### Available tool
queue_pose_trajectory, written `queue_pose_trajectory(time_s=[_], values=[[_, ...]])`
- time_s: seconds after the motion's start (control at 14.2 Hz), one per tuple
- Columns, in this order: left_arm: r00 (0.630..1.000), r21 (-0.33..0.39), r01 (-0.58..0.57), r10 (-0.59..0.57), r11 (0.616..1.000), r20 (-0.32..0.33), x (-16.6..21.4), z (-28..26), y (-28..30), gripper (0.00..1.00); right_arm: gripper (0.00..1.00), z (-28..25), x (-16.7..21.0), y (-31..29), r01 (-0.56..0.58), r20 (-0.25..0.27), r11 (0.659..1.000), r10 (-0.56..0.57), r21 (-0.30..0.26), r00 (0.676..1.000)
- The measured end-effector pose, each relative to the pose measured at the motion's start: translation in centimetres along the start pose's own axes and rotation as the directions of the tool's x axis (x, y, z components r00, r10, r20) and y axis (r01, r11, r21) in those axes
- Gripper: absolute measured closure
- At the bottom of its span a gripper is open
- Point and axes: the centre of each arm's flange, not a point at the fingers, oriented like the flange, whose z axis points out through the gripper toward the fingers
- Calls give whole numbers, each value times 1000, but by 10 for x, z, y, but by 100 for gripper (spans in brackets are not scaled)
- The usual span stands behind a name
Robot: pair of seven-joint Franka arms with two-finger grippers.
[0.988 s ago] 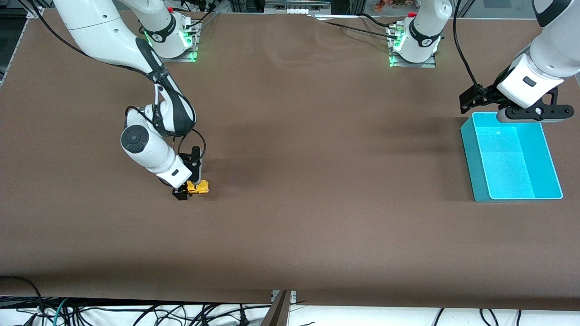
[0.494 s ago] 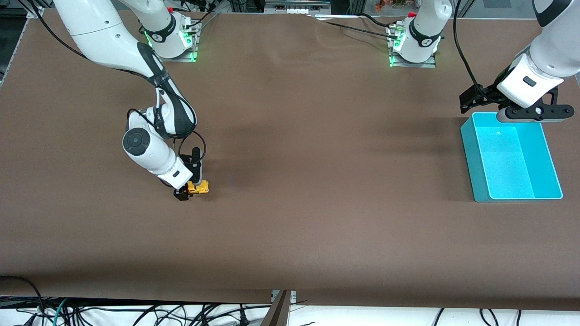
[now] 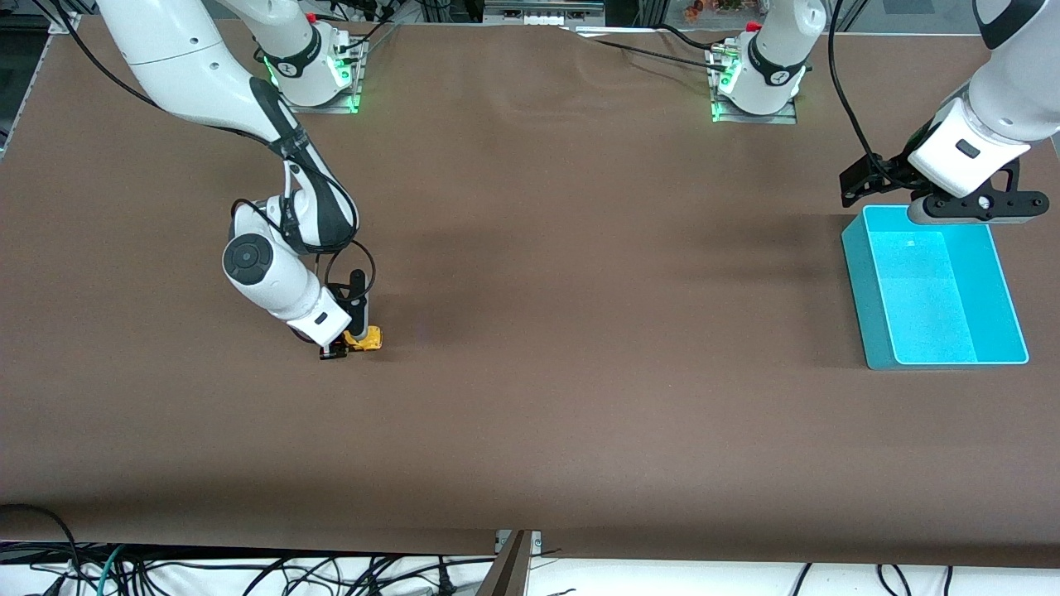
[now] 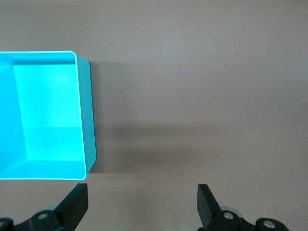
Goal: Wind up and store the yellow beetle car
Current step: 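Lower the right gripper and close it on the yellow car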
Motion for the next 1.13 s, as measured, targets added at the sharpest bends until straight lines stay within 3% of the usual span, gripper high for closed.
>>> queue_pose_trajectory(time_s=[1.13], values=[[1000,0,1,-1,1000,0,0,0,-1,0,54,0,-3,0,-55,1,998,55,5,998]])
